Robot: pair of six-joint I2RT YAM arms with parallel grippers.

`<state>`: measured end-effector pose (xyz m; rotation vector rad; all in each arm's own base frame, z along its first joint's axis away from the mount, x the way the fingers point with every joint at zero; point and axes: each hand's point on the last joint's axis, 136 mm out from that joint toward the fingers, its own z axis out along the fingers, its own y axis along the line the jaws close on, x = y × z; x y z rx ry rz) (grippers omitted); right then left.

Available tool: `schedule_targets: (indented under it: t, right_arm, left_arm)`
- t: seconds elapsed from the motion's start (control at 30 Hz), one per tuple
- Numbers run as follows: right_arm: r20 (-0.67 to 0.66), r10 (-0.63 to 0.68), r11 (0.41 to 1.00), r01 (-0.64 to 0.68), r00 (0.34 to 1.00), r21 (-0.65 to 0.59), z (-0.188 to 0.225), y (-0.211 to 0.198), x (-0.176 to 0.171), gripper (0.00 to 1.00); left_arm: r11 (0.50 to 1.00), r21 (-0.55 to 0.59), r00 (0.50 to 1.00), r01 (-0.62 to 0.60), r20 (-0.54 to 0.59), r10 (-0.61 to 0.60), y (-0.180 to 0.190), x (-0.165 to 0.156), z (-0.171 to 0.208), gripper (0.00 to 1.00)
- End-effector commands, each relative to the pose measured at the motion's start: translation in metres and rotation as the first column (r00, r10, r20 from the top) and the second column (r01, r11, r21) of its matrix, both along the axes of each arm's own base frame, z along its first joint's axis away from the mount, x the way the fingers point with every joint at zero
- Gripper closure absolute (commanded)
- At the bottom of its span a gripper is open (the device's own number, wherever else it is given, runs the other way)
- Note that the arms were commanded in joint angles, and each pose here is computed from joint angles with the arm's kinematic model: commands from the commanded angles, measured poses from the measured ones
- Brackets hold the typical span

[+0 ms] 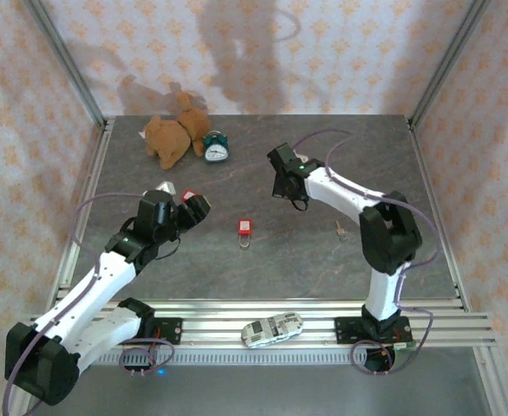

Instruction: Unlock with the key

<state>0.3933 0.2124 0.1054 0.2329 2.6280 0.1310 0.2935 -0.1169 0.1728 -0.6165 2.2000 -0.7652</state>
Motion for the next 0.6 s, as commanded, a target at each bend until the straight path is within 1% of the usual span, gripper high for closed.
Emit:
schedule_targets:
  t: [0.0, 0.03, 0.13, 0.2, 0.23, 0.27, 0.3, 0.33, 0.37, 0.4, 0.47, 0.5, 0.57]
  right_arm:
    - [0.046, 0.016, 0.999, -0.018, 0.999, 0.036, 0.028, -0.005, -0.008, 0.96]
    - [0.052, 0.025, 0.998, -0.027, 0.998, 0.053, 0.034, -0.005, -0.013, 0.96]
    - [0.059, 0.042, 0.993, -0.049, 0.997, 0.11, 0.047, -0.002, -0.023, 0.96]
    - [0.062, 0.05, 0.988, -0.058, 0.997, 0.142, 0.054, 0.0, -0.03, 0.95]
    - [0.065, 0.053, 0.985, -0.063, 0.996, 0.158, 0.058, 0.0, -0.034, 0.95]
    - [0.072, 0.056, 0.982, -0.068, 0.996, 0.174, 0.063, 0.0, -0.037, 0.95]
    - [0.078, 0.059, 0.98, -0.072, 0.995, 0.186, 0.066, 0.0, -0.04, 0.95]
    - [0.083, 0.065, 0.977, -0.081, 0.994, 0.199, 0.07, 0.0, -0.044, 0.95]
    - [0.086, 0.07, 0.974, -0.087, 0.994, 0.208, 0.073, -0.001, -0.047, 0.95]
    - [0.085, 0.072, 0.973, -0.089, 0.994, 0.211, 0.074, -0.002, -0.05, 0.95]
    - [0.087, 0.078, 0.971, -0.096, 0.993, 0.218, 0.077, -0.005, -0.058, 0.95]
    - [0.087, 0.082, 0.971, -0.1, 0.993, 0.219, 0.078, -0.006, -0.061, 0.95]
    - [0.092, 0.088, 0.969, -0.106, 0.992, 0.222, 0.081, -0.009, -0.067, 0.95]
  left_arm:
    - [1.0, 0.011, 0.993, 0.001, 0.12, -0.003, -0.007, 0.018, 0.019, 0.24]
    - [1.0, 0.02, 0.988, -0.003, 0.154, 0.0, -0.011, 0.02, 0.022, 0.25]
    - [0.995, 0.094, 0.956, 0.039, 0.285, -0.064, -0.035, 0.02, 0.025, 0.26]
    - [0.982, 0.182, 0.915, 0.046, 0.387, -0.115, -0.05, 0.016, 0.027, 0.26]
    - [0.971, 0.231, 0.883, 0.059, 0.442, -0.158, -0.062, 0.011, 0.03, 0.25]
    - [0.951, 0.302, 0.842, 0.073, 0.493, -0.221, -0.073, 0.006, 0.033, 0.25]
    - [0.932, 0.353, 0.805, 0.083, 0.528, -0.272, -0.083, 0.001, 0.035, 0.25]
    - [0.903, 0.418, 0.764, 0.102, 0.548, -0.34, -0.095, -0.004, 0.036, 0.24]
    - [0.868, 0.481, 0.726, 0.124, 0.553, -0.41, -0.108, -0.009, 0.036, 0.23]
    - [0.835, 0.532, 0.7, 0.142, 0.543, -0.465, -0.118, -0.012, 0.033, 0.23]
    - [0.756, 0.626, 0.637, 0.191, 0.507, -0.581, -0.141, -0.018, 0.027, 0.24]
    - [0.721, 0.66, 0.601, 0.212, 0.494, -0.629, -0.151, -0.022, 0.024, 0.24]
    - [0.668, 0.708, 0.514, 0.23, 0.494, -0.701, -0.168, -0.029, 0.019, 0.23]
